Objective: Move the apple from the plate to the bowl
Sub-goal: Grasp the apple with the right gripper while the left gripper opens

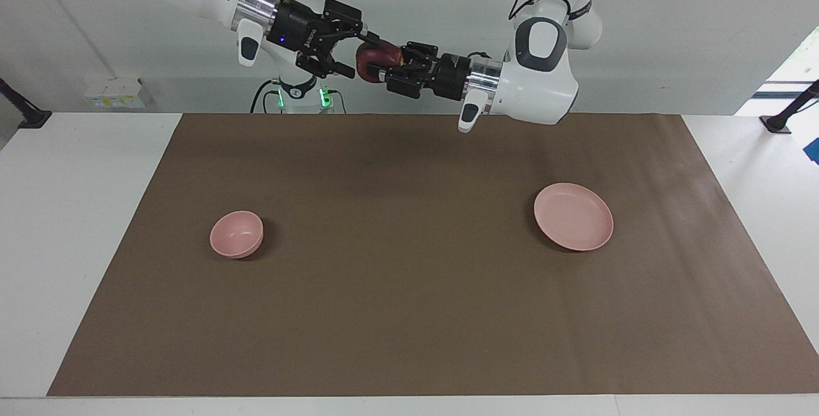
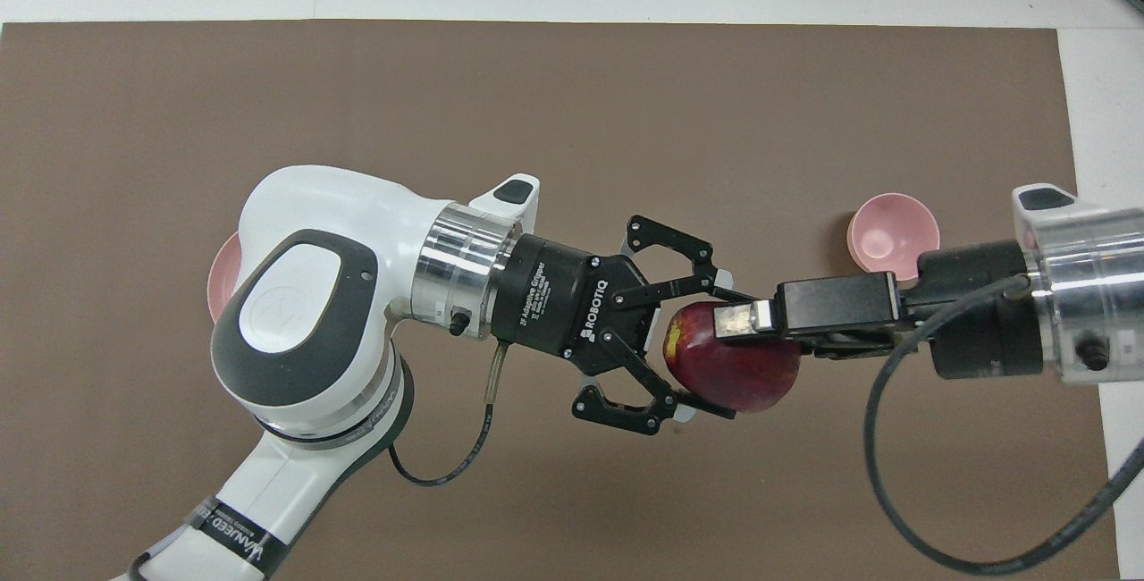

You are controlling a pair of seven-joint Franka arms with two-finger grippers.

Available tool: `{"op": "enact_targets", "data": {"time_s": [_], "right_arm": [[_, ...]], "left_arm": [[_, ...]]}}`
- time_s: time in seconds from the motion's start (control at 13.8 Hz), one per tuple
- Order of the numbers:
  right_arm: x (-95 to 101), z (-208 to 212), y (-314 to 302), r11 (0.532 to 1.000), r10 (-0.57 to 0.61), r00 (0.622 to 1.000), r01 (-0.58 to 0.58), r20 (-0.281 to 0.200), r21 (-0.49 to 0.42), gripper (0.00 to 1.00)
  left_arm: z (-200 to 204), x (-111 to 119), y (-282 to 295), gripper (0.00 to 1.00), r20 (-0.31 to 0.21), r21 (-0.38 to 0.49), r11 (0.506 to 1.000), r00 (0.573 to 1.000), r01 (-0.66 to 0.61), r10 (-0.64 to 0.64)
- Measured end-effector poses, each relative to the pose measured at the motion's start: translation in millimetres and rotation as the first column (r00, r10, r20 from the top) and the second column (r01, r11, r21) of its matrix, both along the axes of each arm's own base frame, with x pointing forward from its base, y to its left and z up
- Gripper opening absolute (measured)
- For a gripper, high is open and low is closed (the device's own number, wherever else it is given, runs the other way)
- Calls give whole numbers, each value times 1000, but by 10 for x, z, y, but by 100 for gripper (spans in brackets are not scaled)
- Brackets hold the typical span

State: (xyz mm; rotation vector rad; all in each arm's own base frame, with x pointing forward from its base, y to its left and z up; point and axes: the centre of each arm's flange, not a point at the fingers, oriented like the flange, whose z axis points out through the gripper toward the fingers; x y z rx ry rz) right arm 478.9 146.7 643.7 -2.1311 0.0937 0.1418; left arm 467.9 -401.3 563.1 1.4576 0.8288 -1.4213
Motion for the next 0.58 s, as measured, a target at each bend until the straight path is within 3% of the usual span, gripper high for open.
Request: {"op": "enact_targets", "data": {"time_s": [0.58], "right_arm": [[-83,-35,38,999,52,998,-52,-22,0,100]], "left_arm": [[2,-48,-58,74,-5,-5,1000,1000,9,-9]]}}
